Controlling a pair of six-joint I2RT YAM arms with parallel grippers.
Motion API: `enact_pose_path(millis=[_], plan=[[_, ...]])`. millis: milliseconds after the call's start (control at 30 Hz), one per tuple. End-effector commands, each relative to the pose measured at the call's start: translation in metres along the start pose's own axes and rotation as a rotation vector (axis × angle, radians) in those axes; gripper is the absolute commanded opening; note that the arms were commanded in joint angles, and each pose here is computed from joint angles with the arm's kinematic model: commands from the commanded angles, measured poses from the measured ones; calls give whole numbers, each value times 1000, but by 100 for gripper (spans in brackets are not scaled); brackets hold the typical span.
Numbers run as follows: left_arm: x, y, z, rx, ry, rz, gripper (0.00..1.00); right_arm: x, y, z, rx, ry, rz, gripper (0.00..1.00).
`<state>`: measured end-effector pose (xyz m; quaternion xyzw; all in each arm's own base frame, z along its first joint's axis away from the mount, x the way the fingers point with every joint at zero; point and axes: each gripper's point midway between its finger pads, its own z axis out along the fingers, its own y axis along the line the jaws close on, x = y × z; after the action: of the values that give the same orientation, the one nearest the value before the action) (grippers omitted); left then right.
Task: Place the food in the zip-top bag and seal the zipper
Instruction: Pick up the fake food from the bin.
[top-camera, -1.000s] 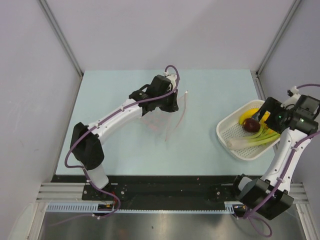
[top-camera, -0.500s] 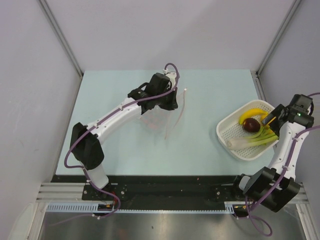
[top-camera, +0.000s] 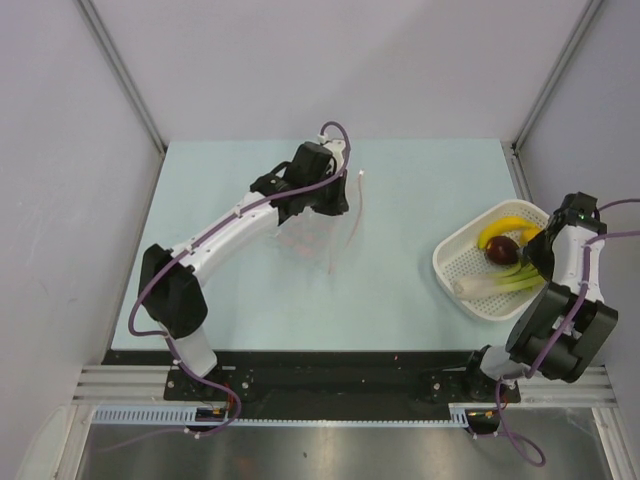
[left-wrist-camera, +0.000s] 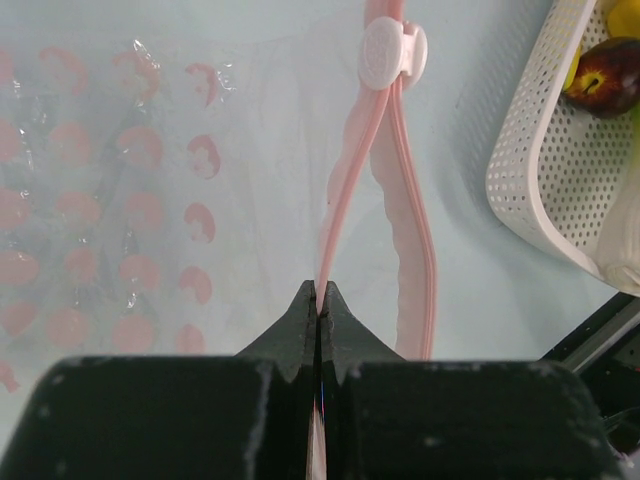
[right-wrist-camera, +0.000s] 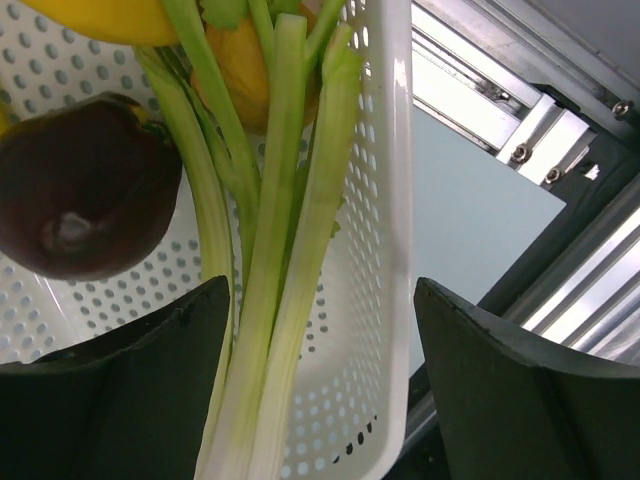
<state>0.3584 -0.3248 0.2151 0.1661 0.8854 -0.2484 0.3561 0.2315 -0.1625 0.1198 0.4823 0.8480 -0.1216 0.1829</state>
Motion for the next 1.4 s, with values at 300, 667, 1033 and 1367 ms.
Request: enact_pose_path(millis=[300, 667, 1033, 1367], plan=[[-35, 10, -12, -14, -96, -3, 0, -9, 26, 37, 30, -20, 77, 70], [-39, 15, -8, -21, -89, -3, 0, -1, 36, 71, 70, 20, 41, 77], [-36, 26, -11, -43, -52, -76, 0, -1, 58, 53, -26, 51, 52, 21], [-25, 27, -20, -40, -7, -173, 0, -36, 70, -31, -266, -114, 93, 0]])
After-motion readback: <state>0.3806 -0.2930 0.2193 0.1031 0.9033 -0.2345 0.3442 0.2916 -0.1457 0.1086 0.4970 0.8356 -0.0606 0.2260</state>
